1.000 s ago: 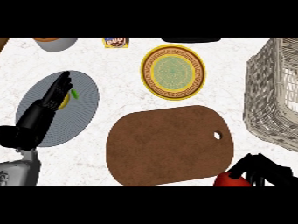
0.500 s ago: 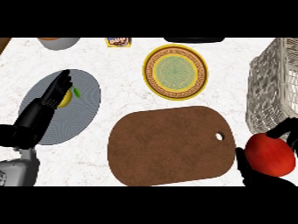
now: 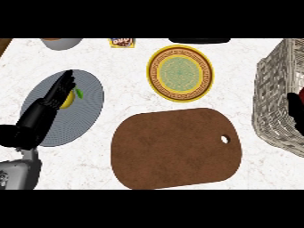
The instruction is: Pick the tomato from the cutting board and place it in the basket
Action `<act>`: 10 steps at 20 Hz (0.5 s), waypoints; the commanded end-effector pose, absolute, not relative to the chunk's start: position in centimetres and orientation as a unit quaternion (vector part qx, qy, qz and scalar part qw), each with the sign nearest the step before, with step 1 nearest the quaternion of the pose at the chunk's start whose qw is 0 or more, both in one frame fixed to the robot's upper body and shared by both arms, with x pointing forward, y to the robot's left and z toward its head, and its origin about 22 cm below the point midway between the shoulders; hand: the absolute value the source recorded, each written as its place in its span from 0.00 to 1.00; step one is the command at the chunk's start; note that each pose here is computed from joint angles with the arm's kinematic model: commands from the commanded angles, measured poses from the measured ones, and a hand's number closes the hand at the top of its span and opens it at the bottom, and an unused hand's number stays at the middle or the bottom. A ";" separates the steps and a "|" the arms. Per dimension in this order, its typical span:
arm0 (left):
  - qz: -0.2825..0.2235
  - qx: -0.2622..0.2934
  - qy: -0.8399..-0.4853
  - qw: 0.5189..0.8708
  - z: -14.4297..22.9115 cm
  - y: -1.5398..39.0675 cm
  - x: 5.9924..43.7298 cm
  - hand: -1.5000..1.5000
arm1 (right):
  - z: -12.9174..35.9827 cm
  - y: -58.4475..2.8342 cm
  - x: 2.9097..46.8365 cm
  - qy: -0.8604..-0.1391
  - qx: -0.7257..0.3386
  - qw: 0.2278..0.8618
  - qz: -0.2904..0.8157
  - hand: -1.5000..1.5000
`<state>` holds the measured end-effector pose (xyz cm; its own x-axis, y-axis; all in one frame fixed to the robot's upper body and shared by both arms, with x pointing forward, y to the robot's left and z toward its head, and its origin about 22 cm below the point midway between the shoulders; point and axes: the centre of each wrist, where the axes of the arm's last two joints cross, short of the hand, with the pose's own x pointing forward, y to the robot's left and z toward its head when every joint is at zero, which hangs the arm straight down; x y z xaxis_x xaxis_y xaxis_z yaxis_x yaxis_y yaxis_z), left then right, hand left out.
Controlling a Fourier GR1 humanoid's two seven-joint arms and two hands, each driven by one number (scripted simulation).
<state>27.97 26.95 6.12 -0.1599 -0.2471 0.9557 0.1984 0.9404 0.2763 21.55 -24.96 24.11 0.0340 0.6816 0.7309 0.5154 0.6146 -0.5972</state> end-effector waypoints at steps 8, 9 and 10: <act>-0.169 0.019 -0.741 0.649 5.3 26.6 27.7 0.50 | 26.7 -33.9 26.5 -0.677 -0.464 0.571 -0.012 1.00; -0.168 0.015 -0.742 0.649 5.8 26.4 28.5 0.50 | 24.4 -33.6 27.6 -0.667 -0.472 0.576 -0.015 1.00; -0.168 0.013 -0.746 0.644 7.1 26.7 28.1 0.50 | 25.1 -35.3 27.1 -0.664 -0.475 0.578 -0.011 1.00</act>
